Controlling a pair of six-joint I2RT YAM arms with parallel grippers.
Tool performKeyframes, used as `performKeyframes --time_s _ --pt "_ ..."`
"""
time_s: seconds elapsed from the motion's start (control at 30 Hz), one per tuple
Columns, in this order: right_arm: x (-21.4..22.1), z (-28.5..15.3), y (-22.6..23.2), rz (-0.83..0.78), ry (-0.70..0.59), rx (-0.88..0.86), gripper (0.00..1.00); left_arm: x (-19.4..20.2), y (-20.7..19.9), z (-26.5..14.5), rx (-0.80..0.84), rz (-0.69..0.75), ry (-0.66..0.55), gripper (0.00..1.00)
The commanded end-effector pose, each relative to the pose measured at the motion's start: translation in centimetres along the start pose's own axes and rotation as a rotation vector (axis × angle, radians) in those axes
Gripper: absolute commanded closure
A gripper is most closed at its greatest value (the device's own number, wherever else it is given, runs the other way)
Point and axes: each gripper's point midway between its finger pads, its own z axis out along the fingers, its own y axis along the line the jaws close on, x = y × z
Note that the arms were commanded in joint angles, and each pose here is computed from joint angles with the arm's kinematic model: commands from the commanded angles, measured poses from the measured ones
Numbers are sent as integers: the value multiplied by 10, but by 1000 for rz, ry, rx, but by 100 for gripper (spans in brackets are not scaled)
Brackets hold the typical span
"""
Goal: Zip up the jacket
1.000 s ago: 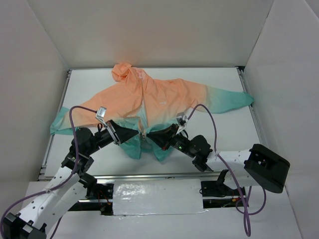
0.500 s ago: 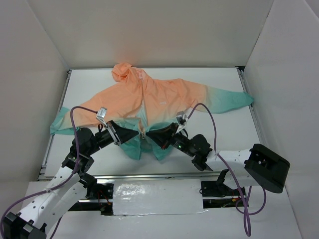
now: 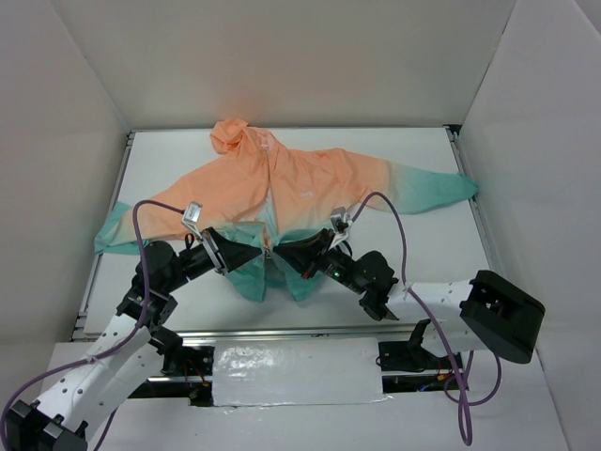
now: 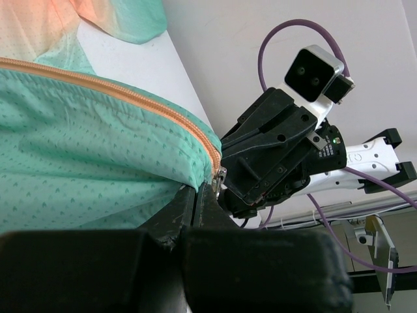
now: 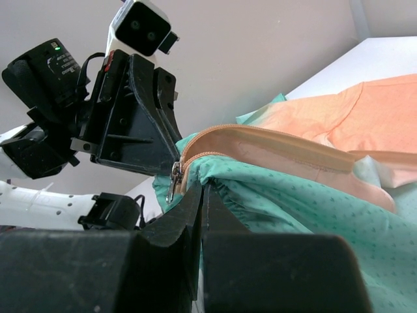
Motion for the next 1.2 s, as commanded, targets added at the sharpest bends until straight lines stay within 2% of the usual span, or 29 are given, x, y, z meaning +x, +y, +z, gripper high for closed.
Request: performKeyframes --time_s 0.0,0.37,0.6,0.9,1.17 --pt "-21 13 7 -35 -62 -21 100 -4 -16 0 67 34 -1 100" --pt "-28 18 7 -43 -79 -11 100 -1 -12 -2 58 38 -6 100" --pt "-31 23 0 -18 -70 46 100 11 2 -1 29 46 47 100" --pt "-6 13 -11 45 34 108 100 40 34 -8 -46 114 167 100" --pt "19 -11 -29 88 123 225 100 80 85 -14 -150 28 255 100"
